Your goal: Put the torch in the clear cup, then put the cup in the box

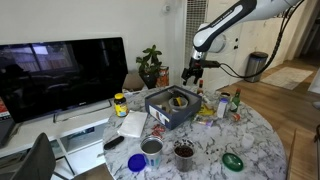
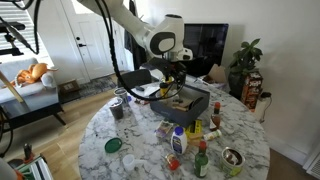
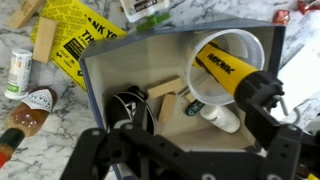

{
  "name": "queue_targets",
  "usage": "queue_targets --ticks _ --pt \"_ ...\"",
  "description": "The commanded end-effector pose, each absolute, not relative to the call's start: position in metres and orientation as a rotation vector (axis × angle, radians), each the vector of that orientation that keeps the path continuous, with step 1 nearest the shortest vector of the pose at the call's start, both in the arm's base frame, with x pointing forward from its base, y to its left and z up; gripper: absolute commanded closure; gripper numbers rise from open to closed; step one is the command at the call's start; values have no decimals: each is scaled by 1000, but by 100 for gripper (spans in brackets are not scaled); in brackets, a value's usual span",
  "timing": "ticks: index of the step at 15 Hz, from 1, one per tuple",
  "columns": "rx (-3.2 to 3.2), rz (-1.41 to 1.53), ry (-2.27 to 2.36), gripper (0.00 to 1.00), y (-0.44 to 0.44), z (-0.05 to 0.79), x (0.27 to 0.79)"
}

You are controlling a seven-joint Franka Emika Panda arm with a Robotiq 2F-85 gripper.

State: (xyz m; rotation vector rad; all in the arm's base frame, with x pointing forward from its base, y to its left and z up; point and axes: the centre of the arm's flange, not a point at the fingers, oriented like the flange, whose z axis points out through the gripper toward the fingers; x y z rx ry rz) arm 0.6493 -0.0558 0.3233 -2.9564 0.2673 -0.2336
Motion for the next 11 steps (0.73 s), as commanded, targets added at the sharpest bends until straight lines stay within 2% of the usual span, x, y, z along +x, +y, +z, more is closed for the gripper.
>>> queue_targets --ticks 1,6,7,11 --pt "-2970 -173 72 0 -13 383 599" --pt "-2991 29 -99 0 43 429 556" --pt "-2958 -26 -62 0 33 421 584" --pt "-2972 0 -102 0 43 432 568"
